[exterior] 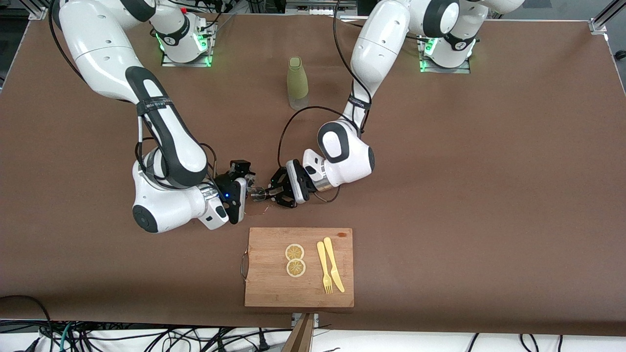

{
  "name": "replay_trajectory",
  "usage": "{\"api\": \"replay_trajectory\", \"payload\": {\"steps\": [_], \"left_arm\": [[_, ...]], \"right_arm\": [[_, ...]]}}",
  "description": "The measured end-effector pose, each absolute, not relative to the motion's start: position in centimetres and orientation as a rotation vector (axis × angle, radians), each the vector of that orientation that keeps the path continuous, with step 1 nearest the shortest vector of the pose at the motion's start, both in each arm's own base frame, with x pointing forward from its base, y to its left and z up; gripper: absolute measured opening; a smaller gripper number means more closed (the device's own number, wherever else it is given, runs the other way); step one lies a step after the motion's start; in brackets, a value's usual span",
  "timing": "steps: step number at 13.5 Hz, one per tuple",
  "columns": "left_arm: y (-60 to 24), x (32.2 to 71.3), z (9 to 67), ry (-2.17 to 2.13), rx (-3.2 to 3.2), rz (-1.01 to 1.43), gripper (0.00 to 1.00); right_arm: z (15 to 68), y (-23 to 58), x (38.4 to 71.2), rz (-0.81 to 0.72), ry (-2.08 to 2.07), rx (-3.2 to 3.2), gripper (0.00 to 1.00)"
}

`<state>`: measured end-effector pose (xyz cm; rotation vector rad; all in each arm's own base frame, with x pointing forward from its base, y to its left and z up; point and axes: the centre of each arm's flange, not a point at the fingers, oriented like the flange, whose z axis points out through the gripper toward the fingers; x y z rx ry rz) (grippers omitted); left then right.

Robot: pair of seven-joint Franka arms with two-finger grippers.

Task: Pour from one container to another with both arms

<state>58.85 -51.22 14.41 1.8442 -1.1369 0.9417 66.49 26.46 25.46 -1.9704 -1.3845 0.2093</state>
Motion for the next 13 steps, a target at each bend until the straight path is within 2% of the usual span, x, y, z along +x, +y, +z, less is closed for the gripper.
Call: {"api": "replay_trajectory", "payload": {"steps": [8, 13], "left_arm": [[-51.22, 58.85, 14.41, -1.137, 1.844, 0.942, 0.21], [-51.21, 58.84, 14.34, -1.137, 1.845, 0.941, 0.21]], "right_arm": [[25.51, 26.8, 66.28, 0.24, -1.351, -2.0, 0.25], [25.57, 26.63, 66.39, 0.123, -1.576, -1.816, 0.25]]}}
